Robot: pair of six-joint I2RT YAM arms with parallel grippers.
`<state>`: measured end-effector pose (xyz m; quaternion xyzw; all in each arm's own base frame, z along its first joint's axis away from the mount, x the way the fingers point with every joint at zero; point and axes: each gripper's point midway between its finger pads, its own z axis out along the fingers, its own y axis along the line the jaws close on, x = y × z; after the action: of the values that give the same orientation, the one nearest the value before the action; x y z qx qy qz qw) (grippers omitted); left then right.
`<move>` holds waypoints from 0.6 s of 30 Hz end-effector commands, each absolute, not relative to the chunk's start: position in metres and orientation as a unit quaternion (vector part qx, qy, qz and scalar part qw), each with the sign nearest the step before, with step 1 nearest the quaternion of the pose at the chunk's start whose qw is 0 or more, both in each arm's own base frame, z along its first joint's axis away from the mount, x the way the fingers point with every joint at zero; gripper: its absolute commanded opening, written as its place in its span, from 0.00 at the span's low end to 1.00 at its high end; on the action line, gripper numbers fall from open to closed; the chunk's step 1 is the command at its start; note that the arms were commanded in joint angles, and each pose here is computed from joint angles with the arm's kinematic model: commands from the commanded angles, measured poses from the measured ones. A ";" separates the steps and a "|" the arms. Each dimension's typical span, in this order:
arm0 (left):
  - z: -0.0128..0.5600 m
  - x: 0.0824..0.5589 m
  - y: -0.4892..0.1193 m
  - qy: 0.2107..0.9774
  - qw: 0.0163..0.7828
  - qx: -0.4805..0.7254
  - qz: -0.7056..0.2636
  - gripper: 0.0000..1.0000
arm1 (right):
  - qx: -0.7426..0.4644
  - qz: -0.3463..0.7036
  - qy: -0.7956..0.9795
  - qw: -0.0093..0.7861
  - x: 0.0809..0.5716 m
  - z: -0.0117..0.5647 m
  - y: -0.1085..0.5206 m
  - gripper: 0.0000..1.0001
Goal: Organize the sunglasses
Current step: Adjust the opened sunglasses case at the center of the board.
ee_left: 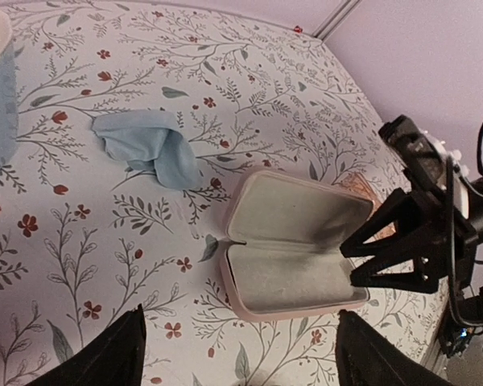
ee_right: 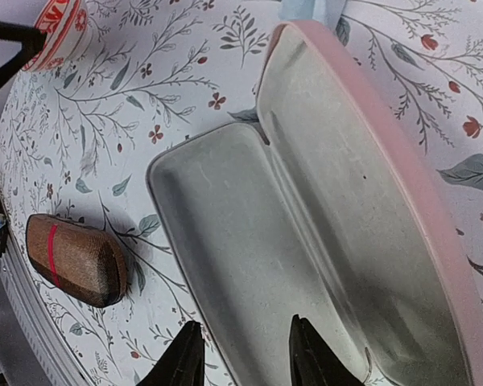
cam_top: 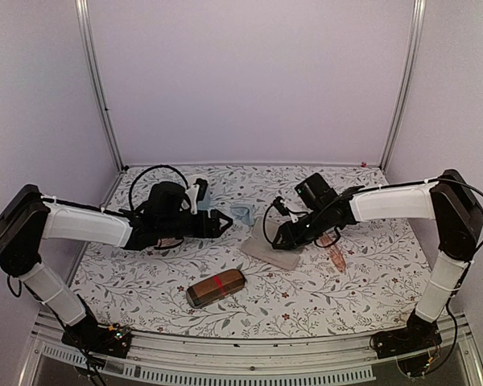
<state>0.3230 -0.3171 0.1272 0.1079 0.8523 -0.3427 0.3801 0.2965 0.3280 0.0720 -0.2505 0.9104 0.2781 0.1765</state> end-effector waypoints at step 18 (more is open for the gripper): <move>0.042 0.461 -0.325 0.906 0.356 0.166 -0.159 0.68 | -0.282 0.321 0.868 0.253 0.275 0.145 0.350 0.45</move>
<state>0.4533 -0.3368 0.0789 0.1423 0.8802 -0.2125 0.3998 0.2772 0.3517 0.1380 -0.2823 0.8736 0.3142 0.2418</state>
